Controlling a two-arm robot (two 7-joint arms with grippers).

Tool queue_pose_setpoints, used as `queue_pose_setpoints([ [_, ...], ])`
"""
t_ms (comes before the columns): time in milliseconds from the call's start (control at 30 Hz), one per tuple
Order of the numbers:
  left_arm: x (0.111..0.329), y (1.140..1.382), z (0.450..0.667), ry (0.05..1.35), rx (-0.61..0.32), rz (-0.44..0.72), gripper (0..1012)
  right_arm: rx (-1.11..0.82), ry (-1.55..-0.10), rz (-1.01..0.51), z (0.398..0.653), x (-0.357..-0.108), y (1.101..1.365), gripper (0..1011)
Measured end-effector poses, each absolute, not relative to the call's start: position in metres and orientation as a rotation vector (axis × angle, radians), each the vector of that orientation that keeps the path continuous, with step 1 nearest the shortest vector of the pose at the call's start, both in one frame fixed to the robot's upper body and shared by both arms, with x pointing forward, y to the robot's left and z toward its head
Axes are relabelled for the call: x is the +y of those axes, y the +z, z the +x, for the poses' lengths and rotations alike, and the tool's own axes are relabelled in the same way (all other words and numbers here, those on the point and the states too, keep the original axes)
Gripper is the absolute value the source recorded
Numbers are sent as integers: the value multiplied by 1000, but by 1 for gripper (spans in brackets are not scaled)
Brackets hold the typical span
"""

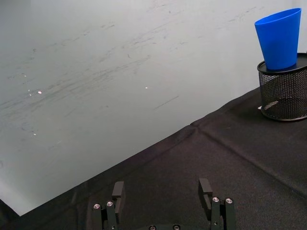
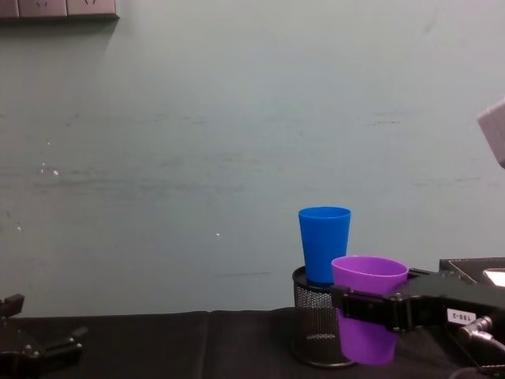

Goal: Pick up one cup with a gripper and tap it against the other cup.

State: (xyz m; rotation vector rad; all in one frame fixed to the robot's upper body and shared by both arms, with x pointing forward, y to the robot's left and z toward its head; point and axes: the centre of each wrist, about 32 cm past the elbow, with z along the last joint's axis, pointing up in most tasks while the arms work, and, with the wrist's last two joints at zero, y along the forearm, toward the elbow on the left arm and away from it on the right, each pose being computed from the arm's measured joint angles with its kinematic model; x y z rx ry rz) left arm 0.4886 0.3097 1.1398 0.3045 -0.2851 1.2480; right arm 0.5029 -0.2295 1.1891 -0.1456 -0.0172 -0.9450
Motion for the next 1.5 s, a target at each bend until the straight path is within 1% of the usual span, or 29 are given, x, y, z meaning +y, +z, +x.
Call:
queue_pose_setpoints([
  [1500, 310, 1140, 489, 1248, -285, 304, 1000, -17, -945, -146, 503, -230, 1189, 744],
])
